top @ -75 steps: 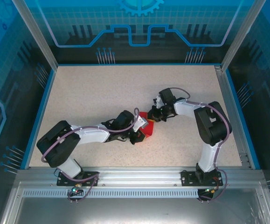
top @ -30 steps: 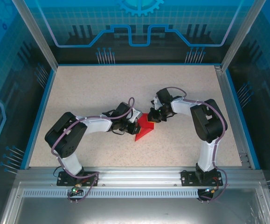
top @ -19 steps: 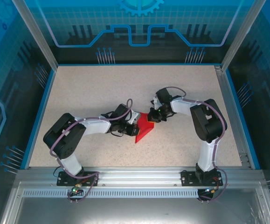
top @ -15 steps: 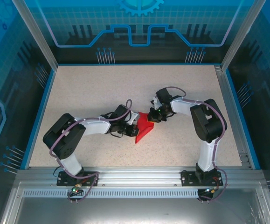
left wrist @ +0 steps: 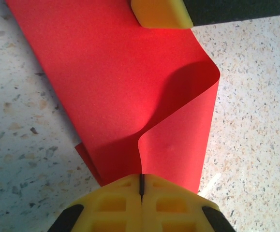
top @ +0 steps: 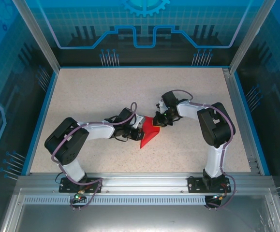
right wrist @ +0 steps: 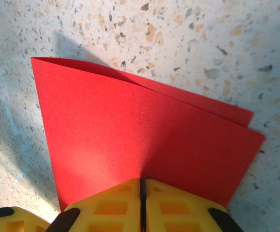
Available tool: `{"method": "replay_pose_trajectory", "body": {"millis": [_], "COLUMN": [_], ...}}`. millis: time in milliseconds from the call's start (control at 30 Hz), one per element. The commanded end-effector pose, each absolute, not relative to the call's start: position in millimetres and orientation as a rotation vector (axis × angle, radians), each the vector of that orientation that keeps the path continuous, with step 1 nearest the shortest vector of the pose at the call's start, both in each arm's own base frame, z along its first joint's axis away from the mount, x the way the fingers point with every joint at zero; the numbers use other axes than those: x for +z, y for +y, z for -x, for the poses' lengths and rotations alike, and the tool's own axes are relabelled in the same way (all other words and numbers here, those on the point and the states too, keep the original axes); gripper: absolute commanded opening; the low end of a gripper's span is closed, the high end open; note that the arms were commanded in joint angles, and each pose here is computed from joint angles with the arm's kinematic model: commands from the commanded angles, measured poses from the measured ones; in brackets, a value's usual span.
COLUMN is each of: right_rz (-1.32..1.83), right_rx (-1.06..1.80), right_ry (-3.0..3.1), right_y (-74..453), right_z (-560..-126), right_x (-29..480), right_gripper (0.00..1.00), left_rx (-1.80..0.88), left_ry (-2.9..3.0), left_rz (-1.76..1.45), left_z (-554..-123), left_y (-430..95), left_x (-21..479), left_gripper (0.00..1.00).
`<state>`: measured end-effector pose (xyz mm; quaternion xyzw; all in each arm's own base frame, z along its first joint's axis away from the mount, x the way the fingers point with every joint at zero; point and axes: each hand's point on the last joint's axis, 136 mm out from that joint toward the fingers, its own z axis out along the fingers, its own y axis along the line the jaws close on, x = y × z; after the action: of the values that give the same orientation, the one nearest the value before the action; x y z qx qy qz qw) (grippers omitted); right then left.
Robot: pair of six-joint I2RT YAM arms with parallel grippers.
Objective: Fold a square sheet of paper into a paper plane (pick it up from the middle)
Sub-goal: Third fold the triangle at the center of the table.
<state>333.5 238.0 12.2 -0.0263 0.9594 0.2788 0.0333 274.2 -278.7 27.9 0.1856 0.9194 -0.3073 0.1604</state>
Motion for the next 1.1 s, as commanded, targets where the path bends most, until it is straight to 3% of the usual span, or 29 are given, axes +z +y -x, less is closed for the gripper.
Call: {"method": "replay_pose_trajectory", "body": {"millis": [0,1067], "right_rz": [0.079,0.076], "right_rx": [0.759,0.76], "right_ry": [3.051,3.056], "right_y": [229.9,230.6], "right_z": [-317.2,-317.3], "right_x": [-8.3,-7.1], "right_gripper": [0.09,0.1], "left_rx": [-0.843,-0.826], "left_ry": [2.611,2.636], "left_rz": [-0.552,-0.512], "left_z": [-283.8,-281.0], "left_y": [-278.4,-273.4], "left_x": [29.3,22.2], "left_gripper": [0.0,0.0]}}
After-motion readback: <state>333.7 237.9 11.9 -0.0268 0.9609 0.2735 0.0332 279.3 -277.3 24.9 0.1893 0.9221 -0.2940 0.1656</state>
